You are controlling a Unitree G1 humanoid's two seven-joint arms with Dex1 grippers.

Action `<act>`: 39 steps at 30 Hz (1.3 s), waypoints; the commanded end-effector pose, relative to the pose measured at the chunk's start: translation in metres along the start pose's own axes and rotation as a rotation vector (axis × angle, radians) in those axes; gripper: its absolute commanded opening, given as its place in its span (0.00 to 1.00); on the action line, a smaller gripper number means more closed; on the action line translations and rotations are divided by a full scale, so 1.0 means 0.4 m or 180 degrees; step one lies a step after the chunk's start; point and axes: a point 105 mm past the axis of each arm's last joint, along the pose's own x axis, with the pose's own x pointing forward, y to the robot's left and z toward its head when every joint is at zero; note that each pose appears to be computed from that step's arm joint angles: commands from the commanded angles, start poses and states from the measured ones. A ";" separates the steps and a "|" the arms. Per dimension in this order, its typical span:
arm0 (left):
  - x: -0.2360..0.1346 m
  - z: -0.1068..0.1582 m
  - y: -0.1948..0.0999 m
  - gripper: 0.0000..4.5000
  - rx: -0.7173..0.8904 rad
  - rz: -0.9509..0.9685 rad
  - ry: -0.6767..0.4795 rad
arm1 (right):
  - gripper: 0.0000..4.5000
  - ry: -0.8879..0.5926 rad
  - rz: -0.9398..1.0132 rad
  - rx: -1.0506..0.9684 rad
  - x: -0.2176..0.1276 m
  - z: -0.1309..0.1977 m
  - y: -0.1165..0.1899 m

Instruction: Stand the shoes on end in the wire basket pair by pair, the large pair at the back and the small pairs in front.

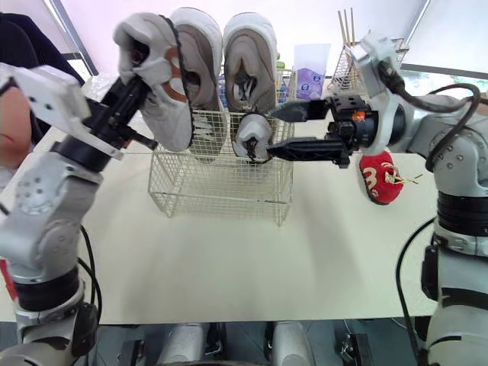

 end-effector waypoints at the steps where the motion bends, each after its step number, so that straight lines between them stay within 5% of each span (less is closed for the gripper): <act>1: 0.004 -0.011 0.003 0.01 0.0260 0.0269 -0.0254 | 1.00 0.0193 -0.0186 0.0093 -0.036 -0.022 0.023; 21: -0.003 -0.222 -0.099 0.01 0.0808 0.0035 -0.0047 | 1.00 0.0066 -0.0641 0.0257 -0.049 -0.042 0.058; 33: -0.041 -0.249 -0.113 0.01 0.0519 0.0105 0.0163 | 1.00 -0.0049 -0.0652 0.0233 -0.031 -0.045 0.037; 39: -0.058 -0.225 -0.106 0.59 0.0272 0.0214 0.0201 | 1.00 -0.0069 -0.0637 0.0240 -0.024 -0.056 0.031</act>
